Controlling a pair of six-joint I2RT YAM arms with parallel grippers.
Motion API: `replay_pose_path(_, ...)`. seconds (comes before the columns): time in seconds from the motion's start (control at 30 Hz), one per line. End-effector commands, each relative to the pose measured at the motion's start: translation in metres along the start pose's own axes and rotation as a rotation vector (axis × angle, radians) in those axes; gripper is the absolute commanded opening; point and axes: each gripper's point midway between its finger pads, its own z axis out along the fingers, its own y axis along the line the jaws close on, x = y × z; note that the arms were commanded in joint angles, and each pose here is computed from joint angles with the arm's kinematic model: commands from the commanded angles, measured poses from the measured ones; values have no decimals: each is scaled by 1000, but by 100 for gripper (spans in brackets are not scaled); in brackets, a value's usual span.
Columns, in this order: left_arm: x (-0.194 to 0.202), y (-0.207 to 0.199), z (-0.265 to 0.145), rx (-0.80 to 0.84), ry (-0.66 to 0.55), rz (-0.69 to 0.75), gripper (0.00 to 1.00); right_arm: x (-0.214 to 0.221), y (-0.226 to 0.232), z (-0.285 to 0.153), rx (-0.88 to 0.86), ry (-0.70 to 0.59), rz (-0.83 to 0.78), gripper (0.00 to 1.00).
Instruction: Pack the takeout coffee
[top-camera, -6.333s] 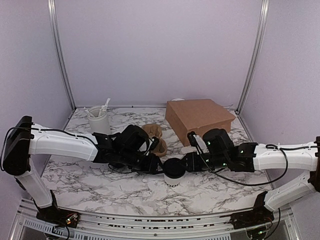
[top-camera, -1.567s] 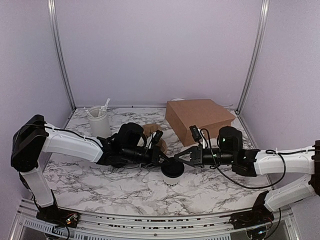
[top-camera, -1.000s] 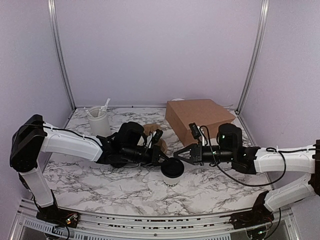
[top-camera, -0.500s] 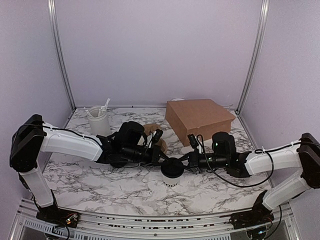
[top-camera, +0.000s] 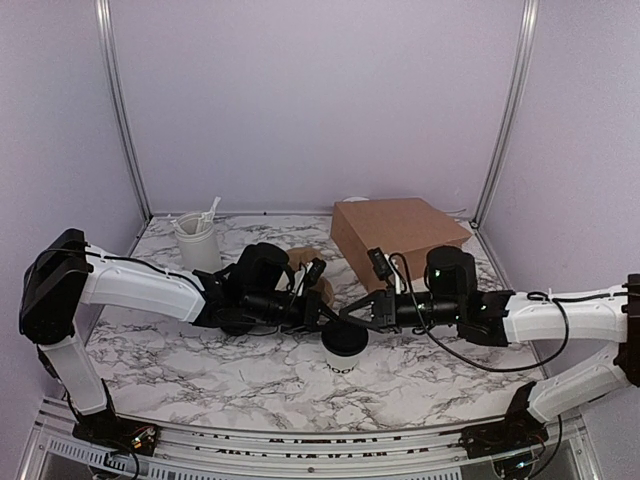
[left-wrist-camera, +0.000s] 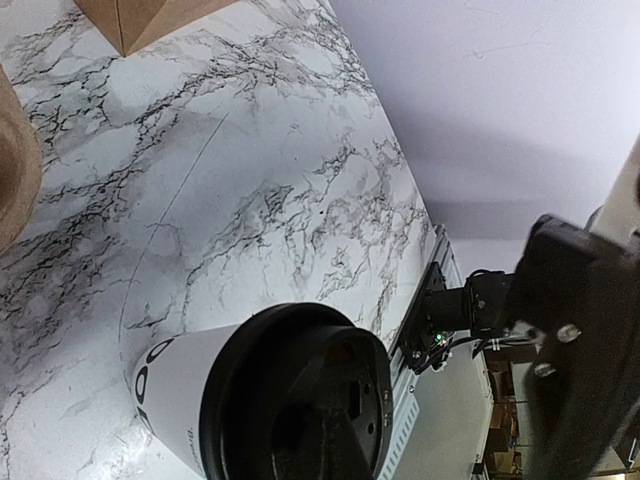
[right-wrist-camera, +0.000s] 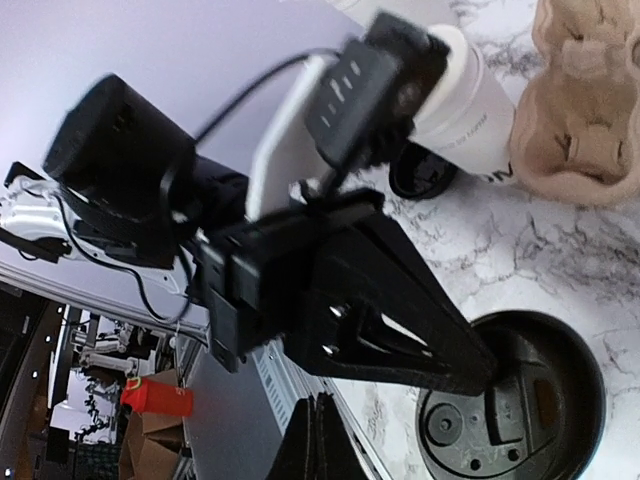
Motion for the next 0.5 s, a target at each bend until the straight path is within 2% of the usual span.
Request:
replay_pose_path(0.0,24,33,0,-129,74,-45,0,54,-53,13,104,137,90,0)
replay_pose_path(0.13,23,31,0,-127,69,-43,0,57,-57,16,95,150,120,0)
replay_pose_path(0.27,22,28,1,-121,66,-38,0,29,-31,9,100,101,33,0)
replay_pose_path(0.47,3,-2,-10,-94,46,21,0,-6,12,-4,68,31,-85,1)
